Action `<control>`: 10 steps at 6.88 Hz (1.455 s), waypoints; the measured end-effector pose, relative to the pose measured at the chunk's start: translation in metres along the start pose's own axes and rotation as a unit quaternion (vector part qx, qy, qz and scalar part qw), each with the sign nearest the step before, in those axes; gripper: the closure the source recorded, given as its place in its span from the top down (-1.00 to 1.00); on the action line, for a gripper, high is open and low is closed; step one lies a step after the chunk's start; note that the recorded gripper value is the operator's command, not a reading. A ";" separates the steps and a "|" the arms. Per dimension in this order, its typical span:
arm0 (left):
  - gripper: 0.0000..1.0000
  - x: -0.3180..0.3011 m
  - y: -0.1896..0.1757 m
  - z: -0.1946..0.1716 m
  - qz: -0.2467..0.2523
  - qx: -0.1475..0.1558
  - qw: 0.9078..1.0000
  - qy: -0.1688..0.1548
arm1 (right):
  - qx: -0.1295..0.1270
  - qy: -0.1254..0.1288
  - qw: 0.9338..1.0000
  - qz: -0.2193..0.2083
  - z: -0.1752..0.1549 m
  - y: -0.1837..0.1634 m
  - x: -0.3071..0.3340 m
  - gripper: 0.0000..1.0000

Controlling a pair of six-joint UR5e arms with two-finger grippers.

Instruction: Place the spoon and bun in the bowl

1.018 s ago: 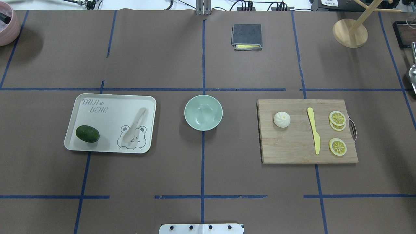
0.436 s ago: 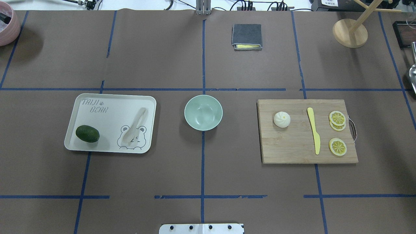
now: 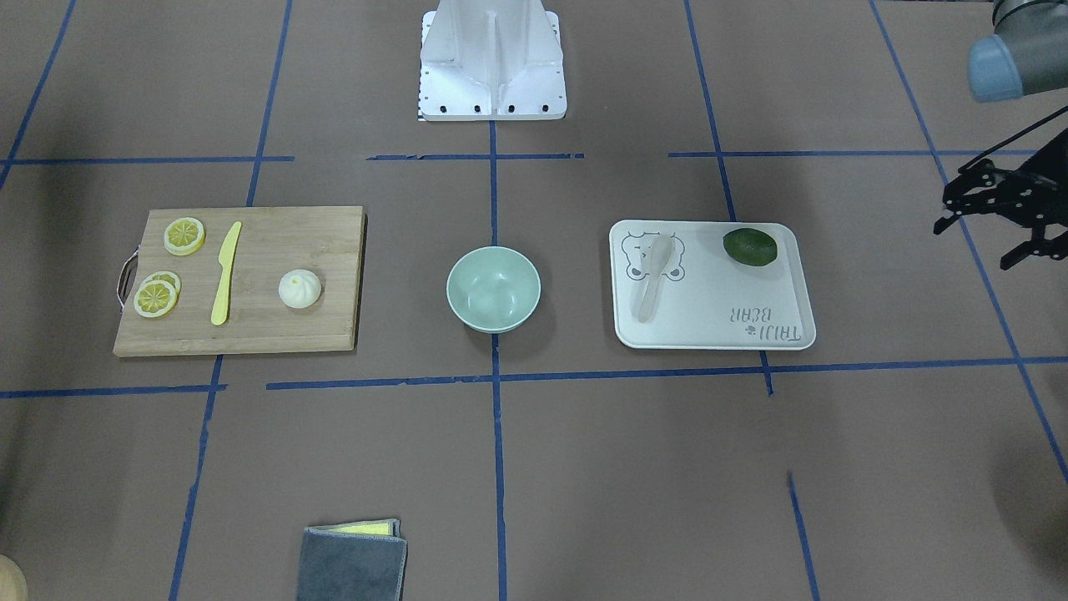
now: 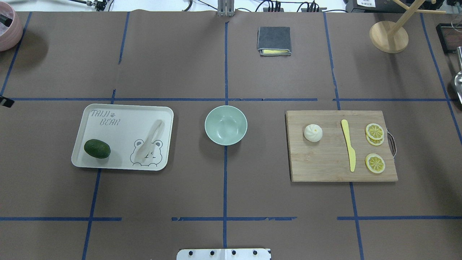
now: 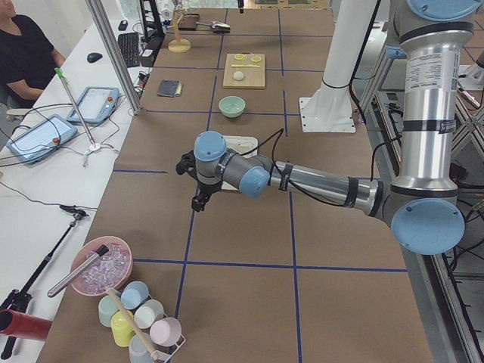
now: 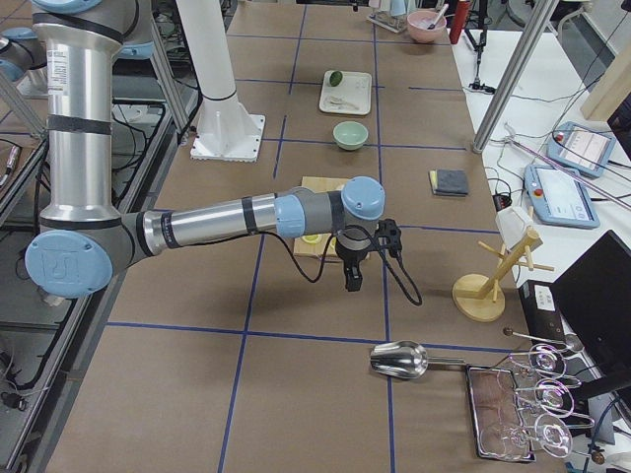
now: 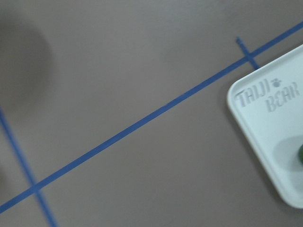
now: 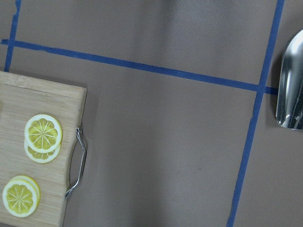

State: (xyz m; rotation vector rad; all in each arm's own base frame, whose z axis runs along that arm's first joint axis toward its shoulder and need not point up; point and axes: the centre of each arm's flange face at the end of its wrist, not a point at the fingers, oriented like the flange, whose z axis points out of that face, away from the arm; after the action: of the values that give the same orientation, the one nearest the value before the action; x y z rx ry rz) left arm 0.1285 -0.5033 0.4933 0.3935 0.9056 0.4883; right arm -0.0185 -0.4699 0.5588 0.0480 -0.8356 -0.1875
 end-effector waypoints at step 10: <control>0.77 0.258 -0.134 0.205 -0.048 -0.047 0.998 -0.001 | -0.004 0.000 1.000 -0.003 0.004 -0.001 -0.004 1.00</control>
State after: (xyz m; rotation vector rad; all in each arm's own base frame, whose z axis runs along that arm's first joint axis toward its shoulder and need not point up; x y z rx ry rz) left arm 0.4629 -0.4947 0.3716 0.2638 0.8923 0.4407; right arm -0.0237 -0.4697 0.5585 0.0441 -0.8342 -0.1969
